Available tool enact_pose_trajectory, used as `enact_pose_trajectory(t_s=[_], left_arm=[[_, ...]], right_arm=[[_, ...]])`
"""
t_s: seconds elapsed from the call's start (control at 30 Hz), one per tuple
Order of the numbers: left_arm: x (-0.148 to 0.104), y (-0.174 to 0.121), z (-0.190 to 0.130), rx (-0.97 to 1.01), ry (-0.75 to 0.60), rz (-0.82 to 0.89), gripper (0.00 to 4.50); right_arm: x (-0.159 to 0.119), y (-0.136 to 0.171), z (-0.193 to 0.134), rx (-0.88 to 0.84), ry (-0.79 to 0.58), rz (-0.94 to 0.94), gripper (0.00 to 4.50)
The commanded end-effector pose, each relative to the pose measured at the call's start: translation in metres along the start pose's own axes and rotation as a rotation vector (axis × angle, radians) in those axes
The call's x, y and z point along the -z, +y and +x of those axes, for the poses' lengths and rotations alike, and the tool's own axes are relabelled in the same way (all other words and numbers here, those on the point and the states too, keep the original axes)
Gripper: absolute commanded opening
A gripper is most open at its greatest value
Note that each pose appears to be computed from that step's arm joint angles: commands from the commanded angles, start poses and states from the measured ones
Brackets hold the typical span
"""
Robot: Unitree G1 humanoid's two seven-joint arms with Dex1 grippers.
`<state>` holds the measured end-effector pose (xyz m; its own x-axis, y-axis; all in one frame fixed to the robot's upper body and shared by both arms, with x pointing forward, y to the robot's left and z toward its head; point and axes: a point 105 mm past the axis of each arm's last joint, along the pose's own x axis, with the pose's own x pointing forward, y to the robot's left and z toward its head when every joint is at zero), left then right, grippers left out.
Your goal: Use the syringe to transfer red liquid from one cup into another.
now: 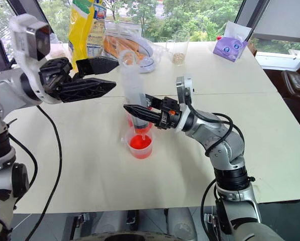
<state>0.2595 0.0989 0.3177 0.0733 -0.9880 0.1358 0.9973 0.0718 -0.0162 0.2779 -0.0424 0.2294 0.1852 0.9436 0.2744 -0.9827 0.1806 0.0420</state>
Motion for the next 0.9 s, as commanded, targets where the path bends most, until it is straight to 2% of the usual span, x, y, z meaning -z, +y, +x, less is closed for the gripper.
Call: enact_pose_trajectory(t_s=[0.03,0.4,0.5,0.73,0.9], left_arm=[[-0.007,-0.005,0.005,0.040,-0.008,0.030,4.49],[-0.010,-0.006,0.007,0.108,-0.001,0.016,4.49],[-0.012,-0.007,0.004,0.126,0.006,0.018,3.59],[-0.007,-0.003,0.003,0.145,0.033,0.007,0.06],[0.004,0.000,0.004,0.145,0.076,0.012,0.02]], right_arm=[[-0.010,0.008,0.002,-0.037,-0.030,-0.042,1.44],[-0.009,0.009,0.002,-0.046,-0.014,-0.044,1.44],[-0.008,0.010,0.003,-0.051,-0.009,-0.044,1.44],[-0.006,0.012,0.004,-0.065,0.000,-0.042,1.44],[-0.009,0.014,0.005,-0.074,-0.005,-0.046,1.44]])
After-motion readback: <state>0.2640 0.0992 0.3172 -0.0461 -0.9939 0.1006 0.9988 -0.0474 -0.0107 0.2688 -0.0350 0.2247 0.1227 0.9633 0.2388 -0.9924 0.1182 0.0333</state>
